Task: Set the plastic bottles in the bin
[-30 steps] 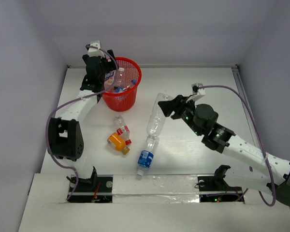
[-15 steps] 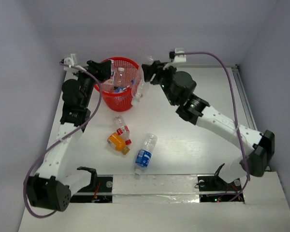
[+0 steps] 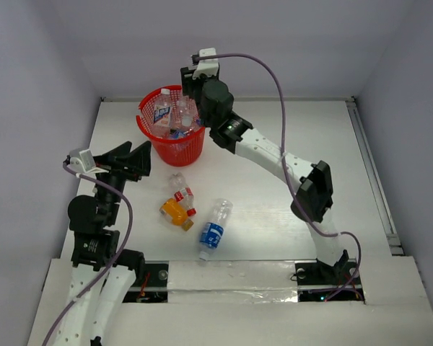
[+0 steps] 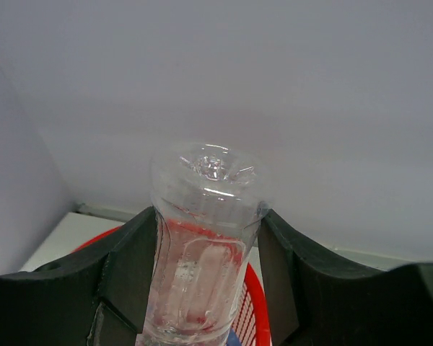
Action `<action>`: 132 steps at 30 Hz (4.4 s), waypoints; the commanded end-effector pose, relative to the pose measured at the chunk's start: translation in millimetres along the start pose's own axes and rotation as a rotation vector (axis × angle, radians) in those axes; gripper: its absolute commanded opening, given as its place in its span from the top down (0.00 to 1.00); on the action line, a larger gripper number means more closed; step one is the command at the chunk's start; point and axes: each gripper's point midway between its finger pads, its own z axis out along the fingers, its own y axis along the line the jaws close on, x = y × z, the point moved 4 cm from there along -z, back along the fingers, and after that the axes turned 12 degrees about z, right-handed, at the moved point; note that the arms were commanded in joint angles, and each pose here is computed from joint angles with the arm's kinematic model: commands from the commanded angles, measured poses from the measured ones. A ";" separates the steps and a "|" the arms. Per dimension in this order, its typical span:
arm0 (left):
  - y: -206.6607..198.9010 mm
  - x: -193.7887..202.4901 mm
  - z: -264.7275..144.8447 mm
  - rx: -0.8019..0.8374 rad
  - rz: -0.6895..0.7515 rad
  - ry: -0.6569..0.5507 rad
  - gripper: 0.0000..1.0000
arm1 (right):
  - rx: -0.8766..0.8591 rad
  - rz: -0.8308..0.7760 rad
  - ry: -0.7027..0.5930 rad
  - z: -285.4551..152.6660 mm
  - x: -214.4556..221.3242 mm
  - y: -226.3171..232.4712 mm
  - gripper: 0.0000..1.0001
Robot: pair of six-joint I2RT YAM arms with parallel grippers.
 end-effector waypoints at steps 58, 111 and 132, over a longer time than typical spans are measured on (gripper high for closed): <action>-82.9 187.5 -16.5 0.263 0.175 0.820 0.40 | -0.163 0.518 0.333 -244.9 24.2 -98.9 0.98; -59.9 33.6 -32.9 -0.013 0.021 0.324 0.62 | -0.288 0.509 0.506 -274.2 75.8 -84.1 0.66; -16.7 -87.7 -49.0 -0.101 -0.111 -0.003 0.64 | -0.395 0.171 0.847 -264.4 218.2 74.3 0.18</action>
